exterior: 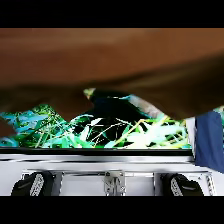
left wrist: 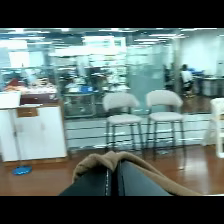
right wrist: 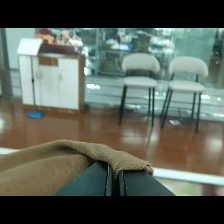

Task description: Fold the shirts.

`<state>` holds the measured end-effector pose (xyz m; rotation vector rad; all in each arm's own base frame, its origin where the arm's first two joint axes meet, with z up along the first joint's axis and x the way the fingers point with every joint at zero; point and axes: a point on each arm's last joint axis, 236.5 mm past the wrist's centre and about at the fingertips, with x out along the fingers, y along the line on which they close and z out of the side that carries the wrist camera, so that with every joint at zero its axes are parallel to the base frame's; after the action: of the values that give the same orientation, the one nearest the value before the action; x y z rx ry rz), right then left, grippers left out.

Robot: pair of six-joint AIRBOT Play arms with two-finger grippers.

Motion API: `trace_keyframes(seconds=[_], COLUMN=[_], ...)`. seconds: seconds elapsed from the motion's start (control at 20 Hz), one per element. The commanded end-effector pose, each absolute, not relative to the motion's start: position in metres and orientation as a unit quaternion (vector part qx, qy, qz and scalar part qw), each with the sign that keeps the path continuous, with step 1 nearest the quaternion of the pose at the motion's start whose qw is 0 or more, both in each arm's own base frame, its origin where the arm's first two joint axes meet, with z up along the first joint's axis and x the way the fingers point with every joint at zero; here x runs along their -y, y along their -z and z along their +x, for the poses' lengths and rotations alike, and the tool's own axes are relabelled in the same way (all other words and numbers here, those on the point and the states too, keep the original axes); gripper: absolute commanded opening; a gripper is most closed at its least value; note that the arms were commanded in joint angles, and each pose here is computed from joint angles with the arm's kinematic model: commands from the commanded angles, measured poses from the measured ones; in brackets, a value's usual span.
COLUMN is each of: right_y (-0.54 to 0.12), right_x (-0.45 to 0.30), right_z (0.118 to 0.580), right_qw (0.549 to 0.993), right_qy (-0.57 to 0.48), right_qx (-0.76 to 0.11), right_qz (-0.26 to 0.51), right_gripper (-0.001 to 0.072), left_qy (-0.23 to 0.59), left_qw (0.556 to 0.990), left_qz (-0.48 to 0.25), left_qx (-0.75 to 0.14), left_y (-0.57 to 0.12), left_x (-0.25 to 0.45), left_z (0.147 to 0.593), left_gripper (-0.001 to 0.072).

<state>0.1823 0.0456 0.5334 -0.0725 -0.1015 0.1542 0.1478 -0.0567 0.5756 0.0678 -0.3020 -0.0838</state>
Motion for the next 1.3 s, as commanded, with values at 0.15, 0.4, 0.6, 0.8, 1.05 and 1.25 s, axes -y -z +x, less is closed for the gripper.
trace_keyframes(seconds=[0.15,0.4,0.6,0.8,1.05,1.25], right_y=[-0.428,-0.323,-0.191,-0.098,-0.025,-0.009], right_x=[-0.021,-0.008,0.001,-0.003,-0.054,-0.051], right_z=[0.161,0.196,0.254,0.377,0.517,0.582], right_qw=[0.983,0.919,0.835,0.848,0.893,0.928], right_qy=[-0.029,-0.023,-0.03,-0.034,-0.062,-0.04], right_qx=[-0.18,-0.393,-0.547,-0.521,-0.44,-0.357], right_qz=[-0.028,0.019,0.057,0.088,0.069,0.094], right_gripper=[0.0074,0.0073,0.0072,0.0072,0.0073,0.0072], left_qy=[-0.004,0.016,0.032,0.068,0.113,0.104], left_qw=[0.999,0.984,0.94,0.907,0.887,0.888], left_qz=[0.045,0.004,-0.071,-0.13,-0.095,-0.105], left_qx=[0.011,-0.178,-0.332,-0.394,-0.437,-0.436], left_y=[-0.507,-0.401,-0.275,-0.16,-0.055,-0.008], left_x=[0.044,0.028,0.001,-0.009,0.015,0.015], left_z=[0.136,0.175,0.238,0.341,0.474,0.546], left_gripper=[0.0037,0.0038,0.0037,0.0036,0.0038,0.0037])
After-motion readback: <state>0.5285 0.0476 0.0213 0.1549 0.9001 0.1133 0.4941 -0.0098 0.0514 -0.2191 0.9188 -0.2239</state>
